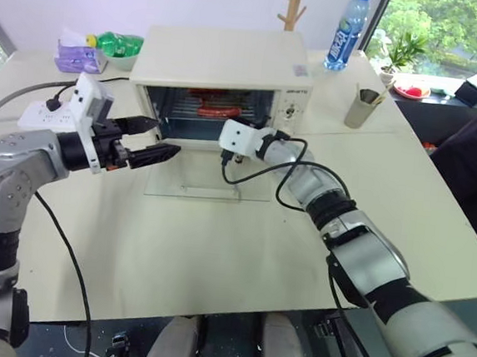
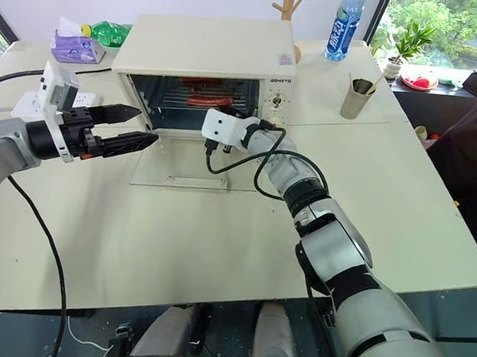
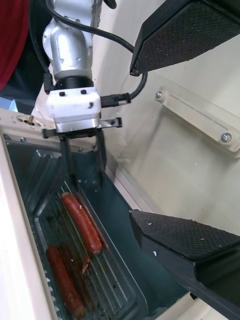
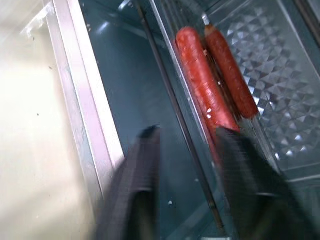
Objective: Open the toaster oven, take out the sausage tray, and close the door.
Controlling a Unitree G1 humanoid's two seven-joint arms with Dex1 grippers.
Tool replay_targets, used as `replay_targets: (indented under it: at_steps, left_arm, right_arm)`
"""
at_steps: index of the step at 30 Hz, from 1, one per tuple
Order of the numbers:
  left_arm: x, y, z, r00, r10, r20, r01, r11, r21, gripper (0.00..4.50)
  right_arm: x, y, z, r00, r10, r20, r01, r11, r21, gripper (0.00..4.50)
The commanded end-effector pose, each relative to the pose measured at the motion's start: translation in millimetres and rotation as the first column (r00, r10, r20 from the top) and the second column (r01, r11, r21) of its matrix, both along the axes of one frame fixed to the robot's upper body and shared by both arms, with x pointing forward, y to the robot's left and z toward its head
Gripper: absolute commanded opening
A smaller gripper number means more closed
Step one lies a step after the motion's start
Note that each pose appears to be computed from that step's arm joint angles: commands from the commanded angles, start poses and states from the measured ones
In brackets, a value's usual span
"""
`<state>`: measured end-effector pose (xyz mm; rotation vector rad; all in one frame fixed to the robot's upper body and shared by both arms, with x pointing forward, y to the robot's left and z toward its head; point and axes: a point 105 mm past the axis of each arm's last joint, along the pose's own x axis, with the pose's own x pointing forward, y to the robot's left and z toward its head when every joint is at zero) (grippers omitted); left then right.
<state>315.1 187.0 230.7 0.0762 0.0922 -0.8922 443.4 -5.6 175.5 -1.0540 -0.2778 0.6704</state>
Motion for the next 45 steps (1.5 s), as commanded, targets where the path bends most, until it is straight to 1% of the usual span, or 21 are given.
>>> replay_targets:
  at_steps: [1, 9, 16, 24, 29, 30, 32, 33, 40, 45]
  left_arm:
    - [-1, -1, 13, 0.998, -0.003, 0.055, 0.003, 1.0, -0.003, 4.5]
    - [-4, 1, 13, 0.998, 0.005, 0.056, -0.005, 1.0, -0.005, 4.5]
    - [-3, 2, 13, 0.998, 0.012, 0.058, -0.012, 1.0, -0.004, 4.5]
    - [-2, 3, 12, 0.998, 0.018, 0.059, -0.017, 1.0, -0.015, 4.5]
    - [-1, 4, 14, 0.998, 0.024, 0.064, -0.023, 0.999, -0.024, 4.5]
    - [-1, 4, 14, 0.998, 0.026, 0.065, -0.024, 0.999, -0.026, 4.5]
    - [-1, 5, 15, 0.997, 0.029, 0.065, -0.027, 0.999, -0.028, 4.5]
    - [0, 6, 15, 0.997, 0.03, 0.064, -0.028, 0.999, -0.029, 4.5]
    - [4, 9, 15, 0.999, 0.021, 0.049, -0.02, 0.999, -0.033, 4.5]
    - [14, 10, 14, 0.999, -0.011, 0.032, 0.011, 1.0, -0.017, 4.5]
  right_arm:
    - [-1, 12, 22, 0.997, 0.031, 0.065, -0.032, 0.999, 0.025, 1.63]
    - [1, 17, 12, 0.999, 0.028, 0.046, -0.027, 1.0, -0.01, 1.63]
    - [5, 19, 9, 0.999, 0.005, 0.032, -0.004, 0.999, -0.039, 1.63]
    - [12, 21, 21, 0.994, -0.035, 0.1, 0.047, 0.992, -0.115, 1.63]
    - [13, 21, 19, 0.992, -0.039, 0.117, 0.056, 0.988, -0.146, 1.63]
    - [13, 21, 18, 0.993, -0.038, 0.116, 0.055, 0.988, -0.148, 1.07]
    - [13, 20, 16, 0.993, -0.037, 0.115, 0.054, 0.987, -0.149, 0.31]
    - [13, 20, 15, 0.993, -0.037, 0.116, 0.055, 0.987, -0.15, 0.08]
    - [13, 18, 13, 0.992, -0.037, 0.12, 0.055, 0.988, -0.147, 0.08]
    - [11, 19, 18, 0.99, -0.021, 0.138, 0.04, 0.989, -0.142, 0.08]
